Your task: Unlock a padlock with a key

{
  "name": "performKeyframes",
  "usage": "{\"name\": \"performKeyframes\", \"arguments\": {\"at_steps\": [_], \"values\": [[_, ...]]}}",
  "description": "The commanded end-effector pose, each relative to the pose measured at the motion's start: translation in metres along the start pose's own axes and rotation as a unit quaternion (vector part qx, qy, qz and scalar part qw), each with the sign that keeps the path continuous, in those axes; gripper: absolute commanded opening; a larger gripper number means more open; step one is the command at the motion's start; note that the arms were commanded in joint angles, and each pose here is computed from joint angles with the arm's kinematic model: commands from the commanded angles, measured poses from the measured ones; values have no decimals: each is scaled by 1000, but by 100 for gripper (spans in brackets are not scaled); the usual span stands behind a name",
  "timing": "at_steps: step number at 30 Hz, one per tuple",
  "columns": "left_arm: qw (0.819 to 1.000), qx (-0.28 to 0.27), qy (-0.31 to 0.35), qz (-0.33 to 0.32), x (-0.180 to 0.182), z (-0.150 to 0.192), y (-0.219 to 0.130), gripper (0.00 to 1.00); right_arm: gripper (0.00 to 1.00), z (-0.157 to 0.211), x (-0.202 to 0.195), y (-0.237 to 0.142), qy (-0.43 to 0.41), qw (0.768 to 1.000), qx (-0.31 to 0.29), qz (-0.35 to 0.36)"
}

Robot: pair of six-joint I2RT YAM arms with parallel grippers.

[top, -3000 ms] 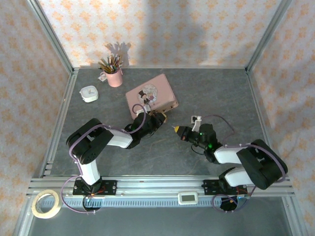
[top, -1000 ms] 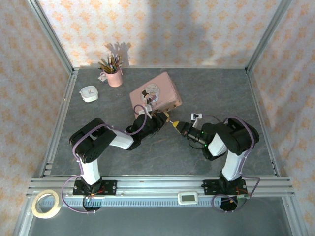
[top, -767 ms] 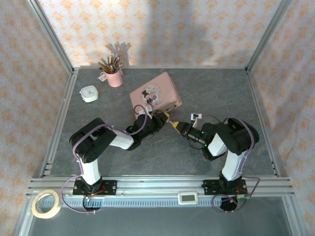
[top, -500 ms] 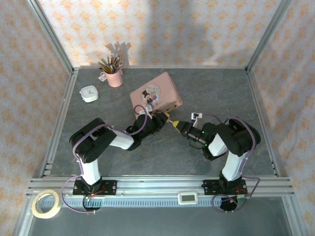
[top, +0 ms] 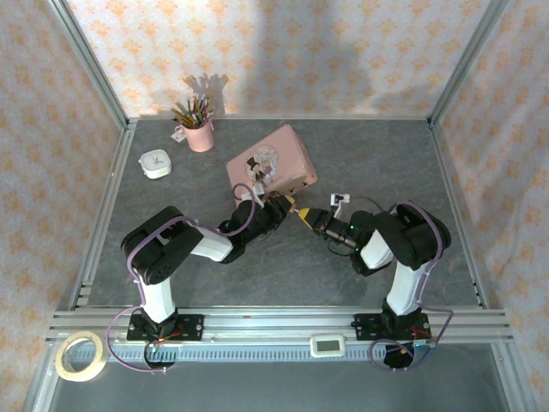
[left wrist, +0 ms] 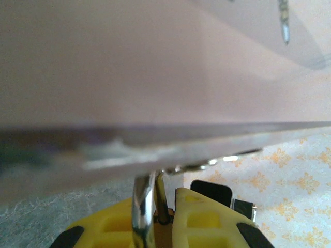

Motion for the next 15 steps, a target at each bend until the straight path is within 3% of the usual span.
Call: {"name": "performKeyframes", "arguments": {"at_steps": [1,9,15], "values": [[996,51,8,73,-19,13,-4,0,0,-12,13,8,-16,999,-7,-44],[993,76,42,76,-22,19,-7,0,0,-21,9,16,40,999,13,-33],[988,82,63,113,-30,21,-8,0,0,-26,16,19,63,997,9,-52]]}}
Point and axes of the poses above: each hand's point on the last joint's axis, 136 mm out from that joint toward the fingers, its own y axis out along the fingers, its own x axis along the line the jaws close on, z = x × y, the point moved 9 cm from there along -y, back along the fingers, and after that the axes turned 8 degrees about -y, right-handed, at the moved point
